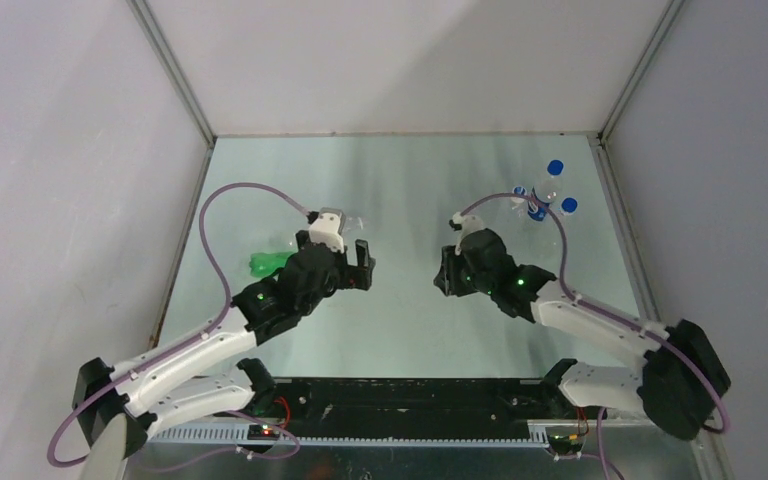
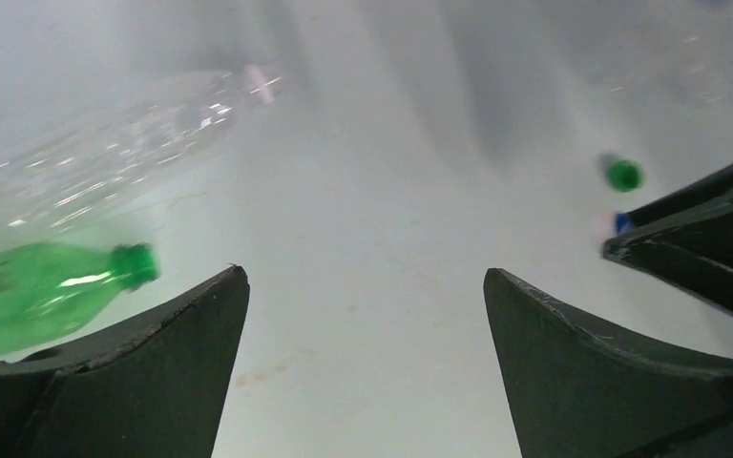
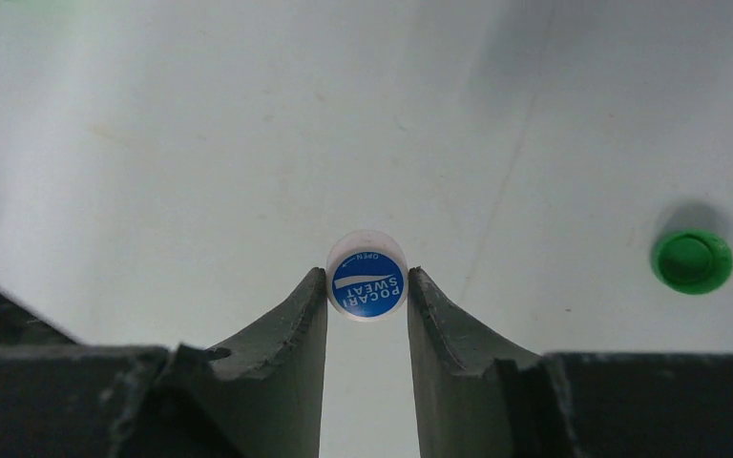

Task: Screw on the bottle caps

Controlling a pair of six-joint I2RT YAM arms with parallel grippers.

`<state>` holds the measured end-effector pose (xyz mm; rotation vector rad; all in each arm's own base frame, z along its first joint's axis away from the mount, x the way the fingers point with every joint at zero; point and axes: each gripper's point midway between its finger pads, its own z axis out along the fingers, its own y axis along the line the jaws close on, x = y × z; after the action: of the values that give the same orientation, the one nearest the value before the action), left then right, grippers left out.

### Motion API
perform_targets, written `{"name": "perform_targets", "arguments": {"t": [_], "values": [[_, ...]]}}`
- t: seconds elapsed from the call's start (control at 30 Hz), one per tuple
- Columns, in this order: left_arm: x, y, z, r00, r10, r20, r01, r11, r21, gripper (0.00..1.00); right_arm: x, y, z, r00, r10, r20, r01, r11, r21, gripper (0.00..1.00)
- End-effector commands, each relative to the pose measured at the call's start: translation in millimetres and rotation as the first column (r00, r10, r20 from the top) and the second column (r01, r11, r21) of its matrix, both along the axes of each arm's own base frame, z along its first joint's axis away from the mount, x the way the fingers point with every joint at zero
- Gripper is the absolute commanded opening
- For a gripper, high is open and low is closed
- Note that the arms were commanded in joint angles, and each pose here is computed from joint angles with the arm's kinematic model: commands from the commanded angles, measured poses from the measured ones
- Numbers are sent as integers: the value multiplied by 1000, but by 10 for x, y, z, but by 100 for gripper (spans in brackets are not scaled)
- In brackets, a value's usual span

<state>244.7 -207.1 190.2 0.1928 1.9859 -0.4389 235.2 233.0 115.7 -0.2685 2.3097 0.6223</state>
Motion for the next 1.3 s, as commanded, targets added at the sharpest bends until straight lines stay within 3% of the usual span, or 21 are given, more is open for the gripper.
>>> {"name": "perform_targets", "arguments": {"t": [0.0,0.1,0.4,0.63,0.93,1.07,1.27], "values": [[83,424,57,991,132,22,-134,978,161,100,221,-151,-196,995,-57,78,72,976,-204,2],[96,446,64,993,115,8,-114,967,227,100,243,-175,-433,996,-49,69,67,952,-298,3],[188,453,-35,997,44,-61,-16,918,397,100,212,-163,-831,999,-36,-8,30,925,-378,13],[510,454,-177,988,32,-151,42,886,463,100,73,-157,-1004,996,-3,-92,-34,918,-394,31],[908,503,-503,949,-42,-312,202,841,502,100,-21,-79,-711,989,54,-139,-101,927,-362,71],[1066,674,-663,933,-48,-358,257,784,566,100,-51,-54,-461,991,77,-110,-108,942,-318,78],[1254,867,-953,892,-108,-439,385,689,614,98,-97,-101,-232,993,88,-72,-106,951,-291,79]]}}
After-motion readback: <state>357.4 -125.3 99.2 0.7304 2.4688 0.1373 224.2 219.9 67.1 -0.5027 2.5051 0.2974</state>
